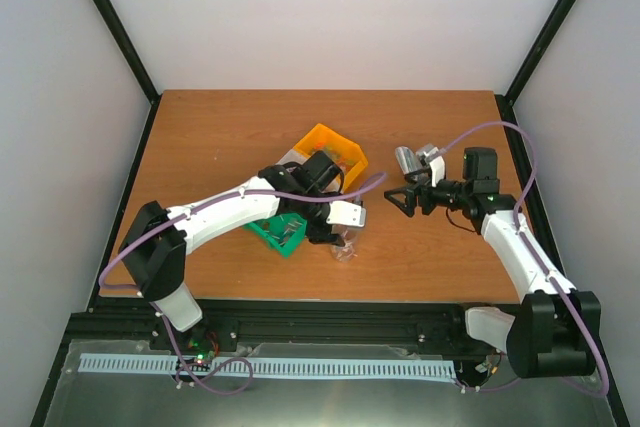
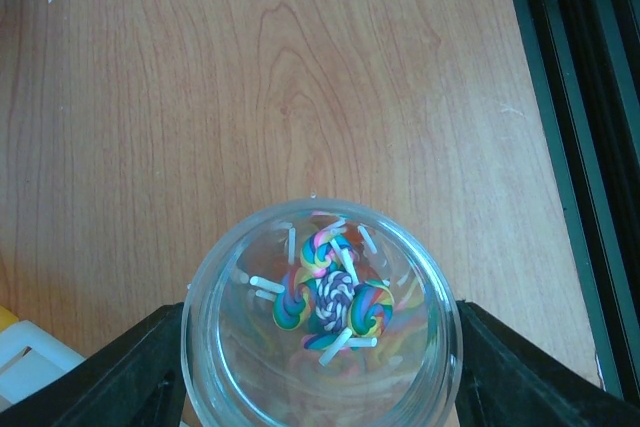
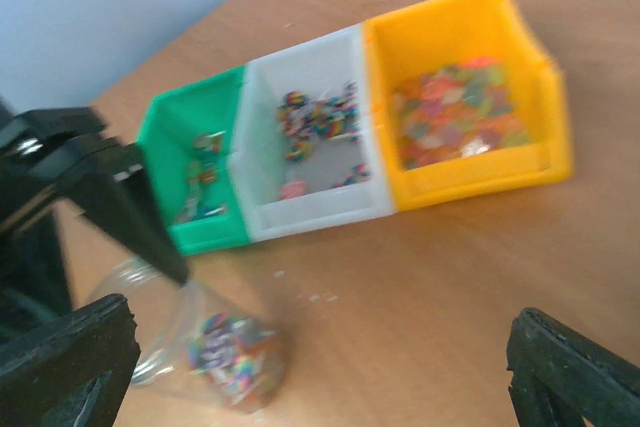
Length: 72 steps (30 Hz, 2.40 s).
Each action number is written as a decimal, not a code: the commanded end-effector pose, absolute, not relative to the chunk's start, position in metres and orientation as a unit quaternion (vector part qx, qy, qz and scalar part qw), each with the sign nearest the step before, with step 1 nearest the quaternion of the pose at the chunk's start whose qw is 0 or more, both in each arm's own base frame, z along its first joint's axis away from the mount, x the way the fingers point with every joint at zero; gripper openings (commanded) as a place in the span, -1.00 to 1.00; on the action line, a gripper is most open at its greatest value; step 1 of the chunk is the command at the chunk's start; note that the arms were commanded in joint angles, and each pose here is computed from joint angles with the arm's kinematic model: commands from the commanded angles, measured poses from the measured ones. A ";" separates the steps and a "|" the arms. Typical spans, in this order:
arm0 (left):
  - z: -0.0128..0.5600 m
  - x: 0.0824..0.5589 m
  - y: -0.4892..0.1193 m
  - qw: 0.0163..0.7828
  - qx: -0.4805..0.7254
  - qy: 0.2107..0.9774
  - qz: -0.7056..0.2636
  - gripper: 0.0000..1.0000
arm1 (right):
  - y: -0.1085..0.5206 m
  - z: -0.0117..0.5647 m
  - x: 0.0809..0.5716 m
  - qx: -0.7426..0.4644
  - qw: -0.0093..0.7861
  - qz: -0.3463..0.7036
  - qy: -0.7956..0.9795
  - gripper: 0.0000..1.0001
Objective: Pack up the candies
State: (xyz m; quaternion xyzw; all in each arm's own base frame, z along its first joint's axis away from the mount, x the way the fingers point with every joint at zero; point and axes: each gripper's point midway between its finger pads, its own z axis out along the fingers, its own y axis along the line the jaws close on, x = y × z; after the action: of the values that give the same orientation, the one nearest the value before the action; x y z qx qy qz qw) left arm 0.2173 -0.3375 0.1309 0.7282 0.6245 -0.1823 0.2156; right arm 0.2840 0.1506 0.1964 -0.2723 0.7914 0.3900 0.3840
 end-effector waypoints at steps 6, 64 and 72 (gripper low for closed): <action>0.081 0.212 -0.308 0.131 0.742 0.640 -0.150 0.12 | 0.119 0.276 0.352 -0.323 0.568 0.183 0.734 1.00; 0.216 0.250 -0.282 0.278 0.540 0.721 -0.333 0.91 | 0.261 0.088 0.214 -0.507 0.479 0.348 0.626 0.97; 0.180 0.213 -0.292 0.279 0.636 0.660 -0.285 0.73 | 0.273 0.088 0.214 -0.508 0.491 0.364 0.607 0.68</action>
State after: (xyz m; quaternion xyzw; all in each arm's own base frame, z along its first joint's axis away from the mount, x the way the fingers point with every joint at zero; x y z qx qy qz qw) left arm 0.2241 -0.2809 0.1706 0.5750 0.7177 -0.3071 0.2448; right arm 0.2110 0.2649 0.0732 -0.5017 0.6410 0.3649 0.4520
